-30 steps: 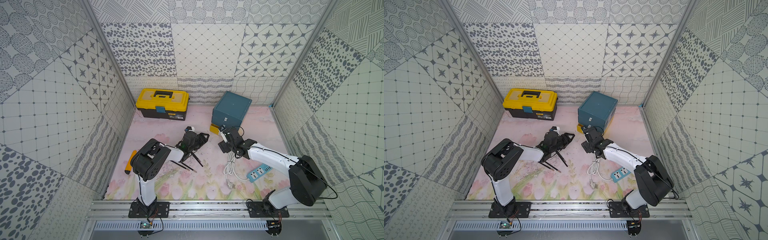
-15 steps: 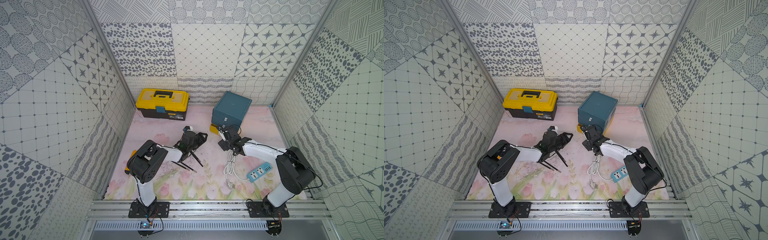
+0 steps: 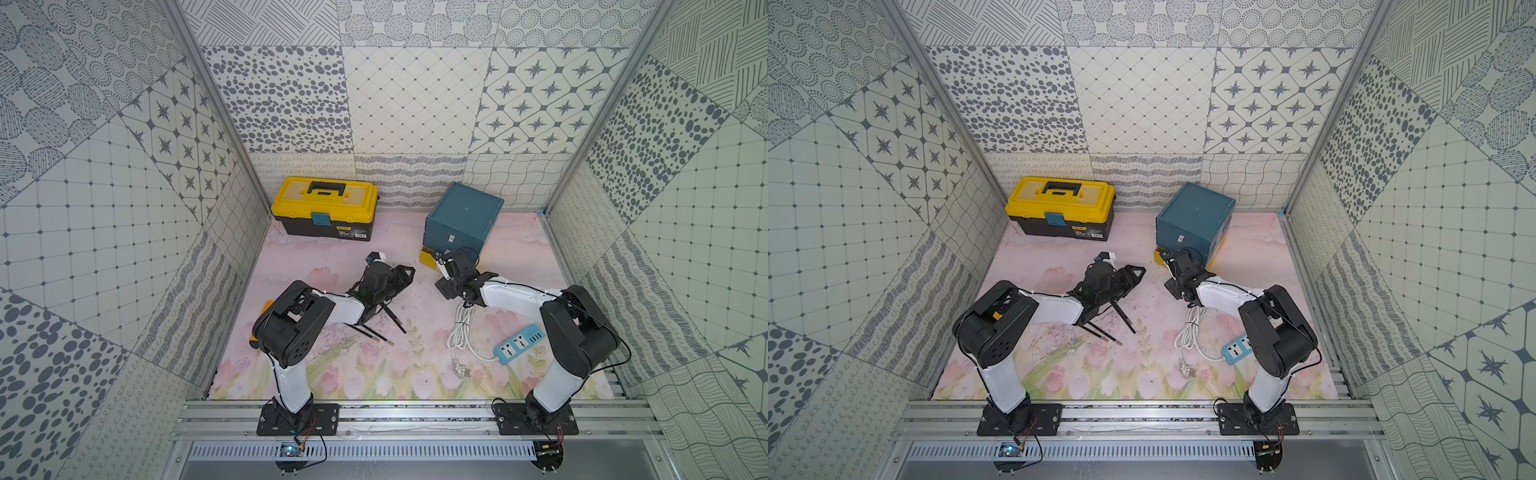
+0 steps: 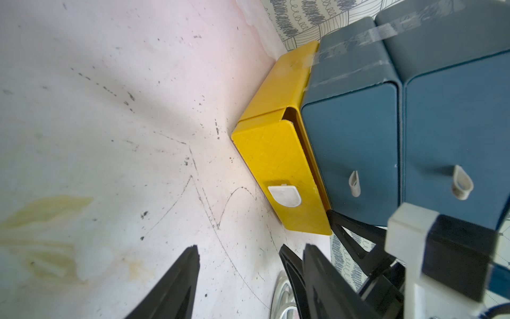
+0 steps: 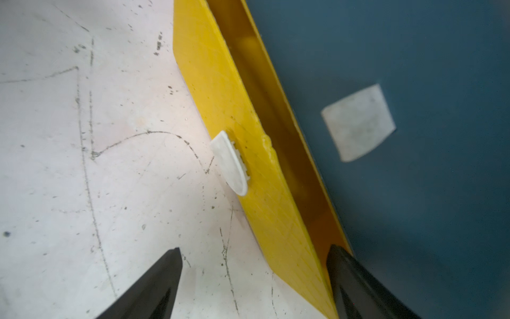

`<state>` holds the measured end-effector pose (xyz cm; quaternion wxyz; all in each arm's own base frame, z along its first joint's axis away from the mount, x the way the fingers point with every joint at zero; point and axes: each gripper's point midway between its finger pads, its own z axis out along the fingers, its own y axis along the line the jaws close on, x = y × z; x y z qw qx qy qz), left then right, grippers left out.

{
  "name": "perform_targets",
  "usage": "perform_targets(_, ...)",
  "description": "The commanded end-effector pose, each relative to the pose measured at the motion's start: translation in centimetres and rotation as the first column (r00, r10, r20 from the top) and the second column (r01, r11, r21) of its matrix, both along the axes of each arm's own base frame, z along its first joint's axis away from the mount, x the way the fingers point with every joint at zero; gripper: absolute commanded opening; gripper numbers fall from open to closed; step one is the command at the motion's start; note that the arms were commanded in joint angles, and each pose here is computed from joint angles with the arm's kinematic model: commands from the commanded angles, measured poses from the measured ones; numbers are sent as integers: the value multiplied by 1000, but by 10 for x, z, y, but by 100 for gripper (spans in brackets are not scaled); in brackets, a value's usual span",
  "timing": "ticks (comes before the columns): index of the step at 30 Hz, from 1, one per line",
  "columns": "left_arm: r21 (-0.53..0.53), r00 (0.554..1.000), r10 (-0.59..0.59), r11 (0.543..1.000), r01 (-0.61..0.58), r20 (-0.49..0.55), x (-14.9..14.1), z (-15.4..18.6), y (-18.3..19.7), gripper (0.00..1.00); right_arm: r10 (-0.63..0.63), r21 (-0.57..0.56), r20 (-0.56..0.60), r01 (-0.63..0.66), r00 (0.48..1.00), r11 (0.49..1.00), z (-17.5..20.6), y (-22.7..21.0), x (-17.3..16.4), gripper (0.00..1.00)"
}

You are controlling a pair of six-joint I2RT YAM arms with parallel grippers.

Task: Please place the pencils in the drawer according to their color
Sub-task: Open the drawer in the storage box.

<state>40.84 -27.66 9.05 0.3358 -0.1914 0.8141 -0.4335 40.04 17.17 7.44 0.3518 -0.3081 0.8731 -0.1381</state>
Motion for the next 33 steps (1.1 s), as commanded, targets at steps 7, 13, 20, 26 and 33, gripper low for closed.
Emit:
perform_targets(7, 31, 1000, 4, 1000, -5, 25, 1, 3, 5, 65, 40, 68, -55, -36, 998, 997, -11, 14, -3, 82)
perform_targets(13, 32, 1000, 9, 999, -9, 22, 1, 2, 6, 65, 102, 129, -84, -90, 991, 988, -6, 23, -16, 75)
perform_targets(20, 39, 999, 15, 999, -17, 28, 0, 4, 9, 65, 159, 166, -138, -135, 978, 977, -8, 32, -29, 67)
perform_targets(26, 59, 999, 9, 998, -11, 38, 2, 8, 9, 65, 170, 169, -159, -142, 973, 975, -12, 34, -34, 60)
perform_targets(33, 73, 998, -26, 997, 21, 62, 6, 19, 2, 66, 222, 159, -201, -192, 954, 969, -20, 44, -43, 53)
